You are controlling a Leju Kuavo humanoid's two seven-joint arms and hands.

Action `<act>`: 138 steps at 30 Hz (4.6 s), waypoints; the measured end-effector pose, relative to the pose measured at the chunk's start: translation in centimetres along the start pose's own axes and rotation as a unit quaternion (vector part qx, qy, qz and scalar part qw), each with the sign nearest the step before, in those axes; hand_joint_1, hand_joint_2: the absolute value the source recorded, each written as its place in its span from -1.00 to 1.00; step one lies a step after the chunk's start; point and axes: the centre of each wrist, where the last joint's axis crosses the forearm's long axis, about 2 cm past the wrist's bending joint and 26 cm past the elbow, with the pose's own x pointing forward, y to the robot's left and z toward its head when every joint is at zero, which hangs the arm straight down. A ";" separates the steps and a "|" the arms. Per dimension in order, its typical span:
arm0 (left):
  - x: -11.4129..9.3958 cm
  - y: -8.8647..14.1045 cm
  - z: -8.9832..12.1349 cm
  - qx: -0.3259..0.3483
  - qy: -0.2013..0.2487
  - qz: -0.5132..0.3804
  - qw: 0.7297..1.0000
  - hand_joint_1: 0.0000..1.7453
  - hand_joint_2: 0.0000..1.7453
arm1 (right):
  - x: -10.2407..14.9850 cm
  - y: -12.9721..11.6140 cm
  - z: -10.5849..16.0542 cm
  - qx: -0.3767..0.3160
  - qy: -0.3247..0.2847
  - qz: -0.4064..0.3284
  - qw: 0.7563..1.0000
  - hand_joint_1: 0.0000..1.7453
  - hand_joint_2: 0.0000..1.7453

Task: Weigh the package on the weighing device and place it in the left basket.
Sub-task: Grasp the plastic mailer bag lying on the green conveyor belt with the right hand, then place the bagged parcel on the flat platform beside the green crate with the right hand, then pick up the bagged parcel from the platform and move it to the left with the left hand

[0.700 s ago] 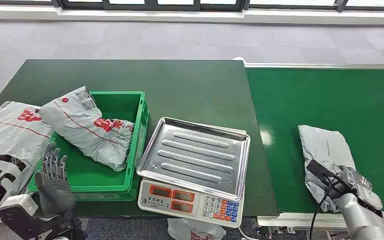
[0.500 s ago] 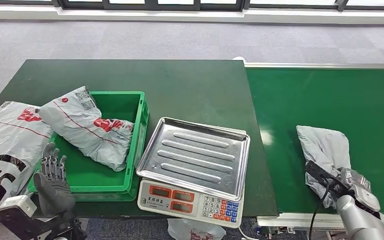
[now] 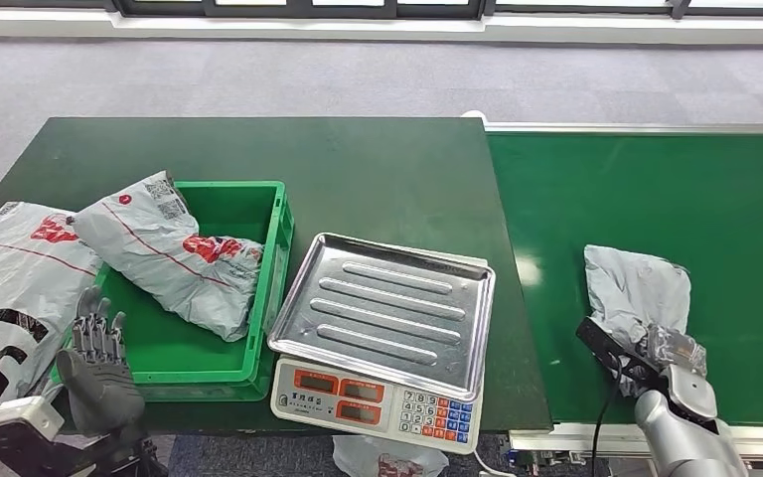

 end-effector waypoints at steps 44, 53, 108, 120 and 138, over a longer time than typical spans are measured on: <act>0.7 0.4 0.8 0.033 -0.021 -0.004 0.999 -1.00 -1.00 | 11.4 -8.4 13.3 -0.531 -0.322 -0.135 0.772 1.00 1.00; -0.8 -2.0 -1.5 -0.001 -0.008 0.029 1.000 -1.00 -1.00 | 24.3 -5.4 12.5 -0.296 -0.500 -0.267 0.769 1.00 1.00; 0.1 -2.4 -1.9 -0.005 -0.022 -0.005 1.000 -1.00 -1.00 | 32.0 -4.5 17.8 -0.151 -0.542 -0.271 0.781 -1.00 1.00; -0.9 -8.1 -7.1 -0.170 -0.063 -0.315 0.932 -1.00 -0.50 | 29.7 -8.1 22.3 -0.394 -0.608 -0.372 0.581 -1.00 1.00; -5.1 -21.9 -14.1 -0.545 -0.003 -0.383 0.746 -1.00 1.00 | 31.4 -10.7 22.2 -0.414 -0.639 -0.406 0.505 -1.00 1.00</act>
